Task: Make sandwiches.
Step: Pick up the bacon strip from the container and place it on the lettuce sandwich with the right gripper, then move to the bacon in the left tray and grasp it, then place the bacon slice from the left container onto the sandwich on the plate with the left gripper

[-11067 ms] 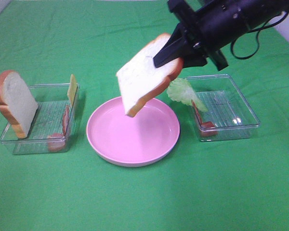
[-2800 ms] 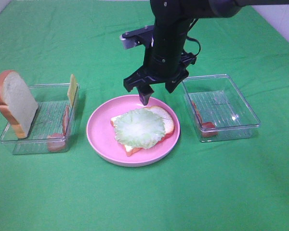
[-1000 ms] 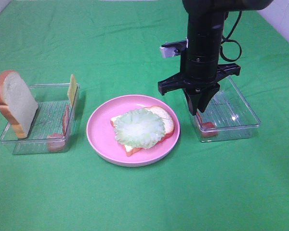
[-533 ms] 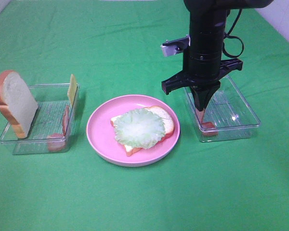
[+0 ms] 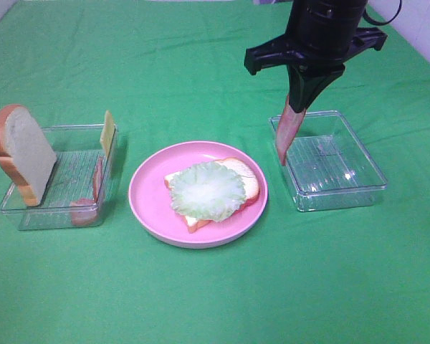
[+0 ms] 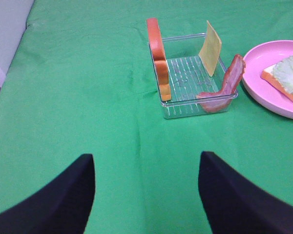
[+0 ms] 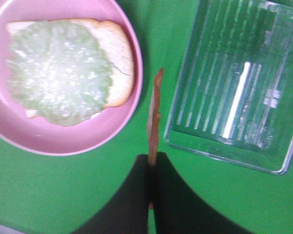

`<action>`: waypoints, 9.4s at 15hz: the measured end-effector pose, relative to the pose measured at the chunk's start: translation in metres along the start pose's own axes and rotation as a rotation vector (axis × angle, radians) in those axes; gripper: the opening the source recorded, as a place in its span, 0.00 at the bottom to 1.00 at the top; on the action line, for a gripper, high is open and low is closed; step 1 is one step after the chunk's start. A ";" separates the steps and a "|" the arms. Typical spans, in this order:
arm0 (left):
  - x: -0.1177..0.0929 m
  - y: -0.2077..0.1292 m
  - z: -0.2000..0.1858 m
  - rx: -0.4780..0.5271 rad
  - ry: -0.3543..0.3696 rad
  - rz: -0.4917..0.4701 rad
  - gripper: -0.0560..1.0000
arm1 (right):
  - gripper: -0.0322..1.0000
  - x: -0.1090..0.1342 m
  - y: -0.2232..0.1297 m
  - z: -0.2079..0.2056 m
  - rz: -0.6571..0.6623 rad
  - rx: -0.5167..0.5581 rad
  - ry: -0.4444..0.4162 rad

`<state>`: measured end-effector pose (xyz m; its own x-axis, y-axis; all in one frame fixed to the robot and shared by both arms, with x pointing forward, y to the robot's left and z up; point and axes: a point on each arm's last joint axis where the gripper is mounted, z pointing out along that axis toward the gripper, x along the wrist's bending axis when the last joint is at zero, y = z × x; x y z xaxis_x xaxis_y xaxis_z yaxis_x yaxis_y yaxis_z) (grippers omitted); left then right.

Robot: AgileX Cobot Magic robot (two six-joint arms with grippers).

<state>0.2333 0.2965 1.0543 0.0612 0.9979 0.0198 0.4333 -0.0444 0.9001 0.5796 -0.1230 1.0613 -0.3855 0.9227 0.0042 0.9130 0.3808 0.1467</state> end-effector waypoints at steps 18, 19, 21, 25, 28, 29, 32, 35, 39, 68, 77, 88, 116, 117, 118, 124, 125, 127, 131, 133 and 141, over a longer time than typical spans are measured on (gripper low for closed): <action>0.000 0.000 0.000 0.000 0.000 0.000 0.62 | 0.03 0.033 0.030 0.102 -0.029 0.067 0.333; 0.000 0.000 0.000 0.000 0.000 0.000 0.62 | 0.05 0.032 0.030 0.102 -0.032 0.067 0.319; 0.000 0.000 0.000 0.000 0.000 0.000 0.62 | 0.13 0.032 0.030 0.102 -0.032 0.066 0.315; 0.000 0.000 0.000 0.000 0.000 0.000 0.62 | 0.83 0.028 0.023 0.092 -0.064 0.106 0.281; 0.000 0.000 0.000 0.000 0.000 0.000 0.62 | 0.87 0.019 0.010 0.043 -0.062 0.091 0.192; 0.000 0.000 0.000 0.000 0.000 0.000 0.62 | 0.88 0.014 0.003 0.015 -0.041 0.039 0.145; 0.000 0.000 0.000 0.000 0.000 0.000 0.62 | 0.88 0.007 -0.018 -0.031 -0.019 -0.064 0.097; 0.000 0.000 0.000 0.000 0.000 0.000 0.62 | 0.88 0.001 -0.084 -0.068 -0.020 -0.107 0.094; 0.000 0.000 0.000 0.000 0.000 0.000 0.62 | 0.88 -0.009 -0.201 -0.069 -0.021 -0.109 0.091; 0.000 0.000 0.000 0.000 0.000 0.000 0.62 | 0.88 -0.023 -0.389 -0.043 -0.185 -0.841 0.007; 0.000 0.015 -0.008 -0.064 -0.003 -0.030 0.62 | 0.88 -0.021 -0.386 -0.042 0.062 -0.830 -0.150; -0.007 0.149 0.106 0.368 -0.213 -0.190 0.62 | 0.88 -0.020 -0.389 -0.042 0.060 -0.847 -0.152; -0.128 0.070 0.373 1.035 -0.125 -0.167 0.58 | 0.88 -0.020 -0.389 -0.042 0.060 -0.846 -0.151; -0.128 0.070 0.373 1.035 -0.125 -0.167 0.58 | 0.88 -0.020 -0.389 -0.042 0.060 -0.846 -0.151; -0.128 0.068 0.375 1.039 -0.123 -0.166 0.53 | 0.88 -0.020 -0.389 -0.042 0.060 -0.846 -0.151; -0.129 0.071 0.379 0.977 -0.135 -0.178 0.14 | 0.88 -0.020 -0.389 -0.042 0.060 -0.846 -0.151; -0.129 0.072 0.379 0.974 -0.135 -0.179 0.09 | 0.88 -0.020 -0.389 -0.042 0.060 -0.846 -0.151; -0.129 0.072 0.380 0.971 -0.136 -0.180 0.05 | 0.88 -0.020 -0.389 -0.042 0.060 -0.846 -0.151; -0.129 0.099 0.359 0.915 -0.176 -0.220 0.05 | 0.88 -0.020 -0.389 -0.042 0.060 -0.846 -0.151; -0.129 0.109 0.350 0.891 -0.196 -0.229 0.05 | 0.88 -0.020 -0.389 -0.042 0.060 -0.846 -0.151; -0.176 0.153 0.315 0.704 -0.660 -0.406 0.05 | 0.88 -0.020 -0.389 -0.042 0.060 -0.846 -0.151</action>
<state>0.5723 0.0992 1.0509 0.1809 0.7298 -0.6593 0.9438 0.0596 0.3250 0.2261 -0.2919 1.0457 -0.2627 0.9609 -0.0875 0.5012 0.2134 0.8386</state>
